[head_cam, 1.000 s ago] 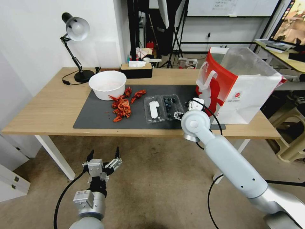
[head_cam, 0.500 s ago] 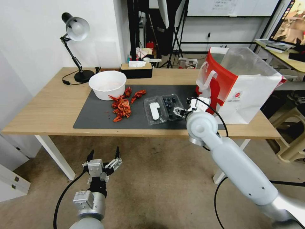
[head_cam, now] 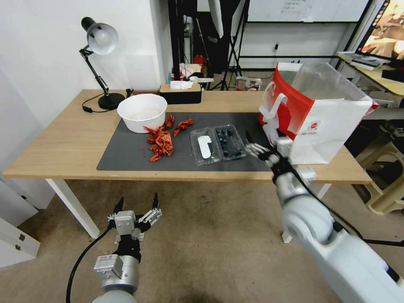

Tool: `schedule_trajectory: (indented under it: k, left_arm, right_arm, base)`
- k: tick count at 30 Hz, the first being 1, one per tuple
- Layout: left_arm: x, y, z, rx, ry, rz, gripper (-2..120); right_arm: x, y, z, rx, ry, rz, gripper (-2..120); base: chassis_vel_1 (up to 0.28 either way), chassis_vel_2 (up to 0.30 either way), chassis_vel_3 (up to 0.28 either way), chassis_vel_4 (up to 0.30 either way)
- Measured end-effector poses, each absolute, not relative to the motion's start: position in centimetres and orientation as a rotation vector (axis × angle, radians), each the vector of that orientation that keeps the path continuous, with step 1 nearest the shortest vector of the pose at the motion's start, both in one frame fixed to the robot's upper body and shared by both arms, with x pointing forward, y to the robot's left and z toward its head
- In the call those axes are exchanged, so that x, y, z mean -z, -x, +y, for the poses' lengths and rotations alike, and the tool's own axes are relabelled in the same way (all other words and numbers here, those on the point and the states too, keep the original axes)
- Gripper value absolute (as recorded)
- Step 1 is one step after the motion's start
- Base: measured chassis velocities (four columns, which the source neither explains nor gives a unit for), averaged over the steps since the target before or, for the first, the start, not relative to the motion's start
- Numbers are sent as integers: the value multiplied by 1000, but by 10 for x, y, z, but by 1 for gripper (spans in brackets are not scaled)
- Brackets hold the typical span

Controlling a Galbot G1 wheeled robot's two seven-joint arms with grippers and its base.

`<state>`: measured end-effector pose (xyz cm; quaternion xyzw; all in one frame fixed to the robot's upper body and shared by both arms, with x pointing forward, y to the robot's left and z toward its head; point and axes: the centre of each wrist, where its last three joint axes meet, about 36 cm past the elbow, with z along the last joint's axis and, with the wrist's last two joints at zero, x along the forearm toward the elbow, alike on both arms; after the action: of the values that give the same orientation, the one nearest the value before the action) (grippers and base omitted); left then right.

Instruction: Close the takeout container lid, then place the container into the takeout bag.

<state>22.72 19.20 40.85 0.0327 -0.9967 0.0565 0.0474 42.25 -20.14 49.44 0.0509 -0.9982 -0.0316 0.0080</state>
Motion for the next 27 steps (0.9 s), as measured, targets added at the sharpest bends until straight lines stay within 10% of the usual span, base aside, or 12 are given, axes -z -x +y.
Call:
schedule_trajectory:
  k: [16, 27]
  left_arm:
    - [-413, -222, 189, -220, -55, -3037, 100]
    - [-411, -218, 188, -227, -40, -3046, 100]
  right_arm:
    - [-379, -228, -251, -37, -178, -3373, 100]
    - [-372, -215, -228, 36, -106, -3335, 100]
  base:
    - [0, 0, 0, 0]
    - [0, 0, 0, 0]
